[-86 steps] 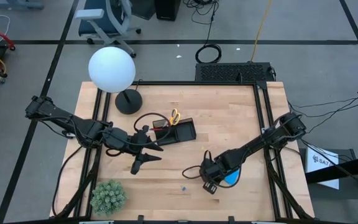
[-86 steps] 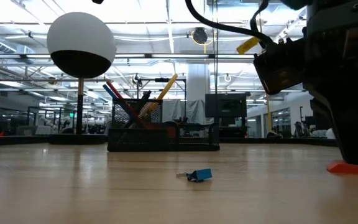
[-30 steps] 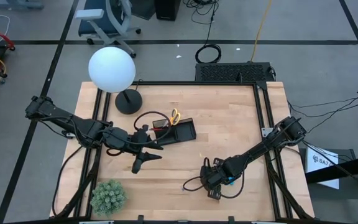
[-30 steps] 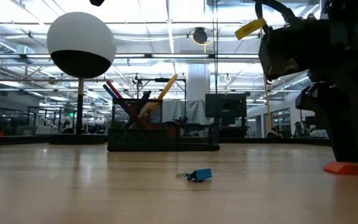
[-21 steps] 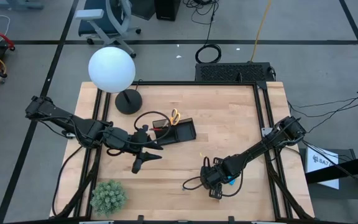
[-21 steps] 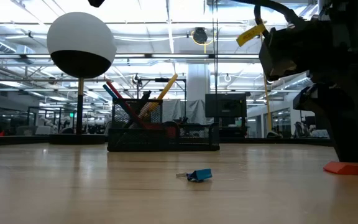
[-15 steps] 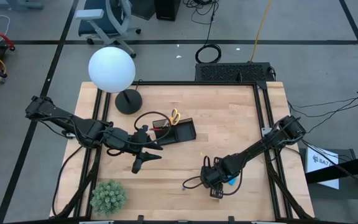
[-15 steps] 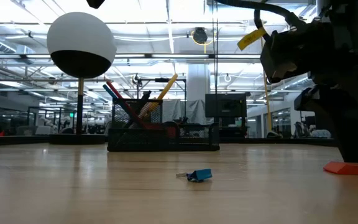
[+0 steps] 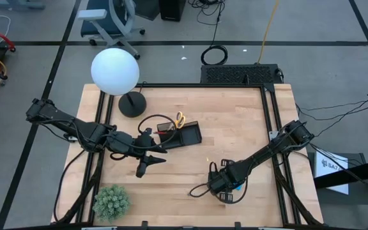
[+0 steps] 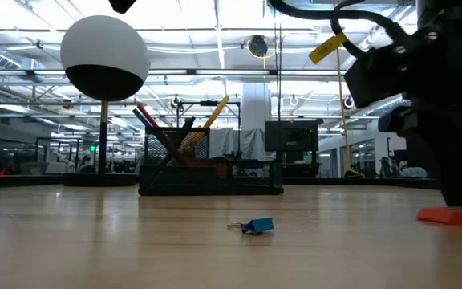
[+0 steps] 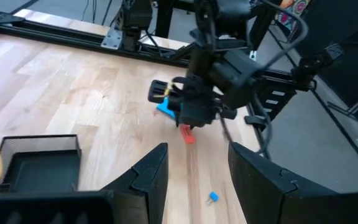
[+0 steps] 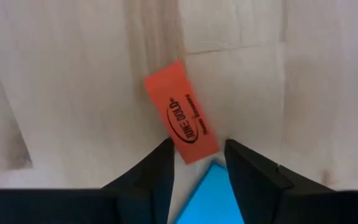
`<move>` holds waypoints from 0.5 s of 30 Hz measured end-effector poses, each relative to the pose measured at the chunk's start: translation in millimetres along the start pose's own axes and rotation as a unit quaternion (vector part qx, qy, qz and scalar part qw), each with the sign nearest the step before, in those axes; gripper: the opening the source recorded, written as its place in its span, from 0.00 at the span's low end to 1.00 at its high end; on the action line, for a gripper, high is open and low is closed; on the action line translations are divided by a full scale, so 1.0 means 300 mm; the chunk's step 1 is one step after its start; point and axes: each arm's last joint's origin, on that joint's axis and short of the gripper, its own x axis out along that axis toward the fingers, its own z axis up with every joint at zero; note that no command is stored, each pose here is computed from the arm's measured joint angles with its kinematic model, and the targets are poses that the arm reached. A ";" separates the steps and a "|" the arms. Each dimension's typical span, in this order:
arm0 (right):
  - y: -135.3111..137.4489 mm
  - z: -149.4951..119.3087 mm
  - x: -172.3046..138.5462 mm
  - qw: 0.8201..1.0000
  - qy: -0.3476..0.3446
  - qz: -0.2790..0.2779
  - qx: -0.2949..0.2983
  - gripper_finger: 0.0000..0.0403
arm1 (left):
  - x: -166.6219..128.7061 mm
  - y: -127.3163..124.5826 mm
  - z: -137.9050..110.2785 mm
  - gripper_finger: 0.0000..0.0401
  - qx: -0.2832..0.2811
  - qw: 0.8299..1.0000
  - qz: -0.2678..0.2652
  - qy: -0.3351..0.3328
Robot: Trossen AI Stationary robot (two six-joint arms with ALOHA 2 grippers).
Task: Pick and place office supplies into organizer
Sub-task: Put the orange eraser into the black organizer
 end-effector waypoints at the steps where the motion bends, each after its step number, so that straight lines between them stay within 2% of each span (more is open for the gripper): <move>1: 0.007 0.002 -0.008 1.000 -0.004 -0.002 -0.011 0.33 | 0.000 0.001 -0.001 0.40 0.003 1.000 0.002 0.001; 6: 0.032 0.010 -0.020 0.998 -0.032 0.000 -0.052 0.30 | 0.002 0.012 0.003 0.40 0.013 1.000 0.009 0.000; 15: 0.033 0.035 -0.024 0.994 -0.051 0.028 -0.092 0.32 | 0.003 0.022 0.006 0.40 0.008 1.000 0.013 -0.001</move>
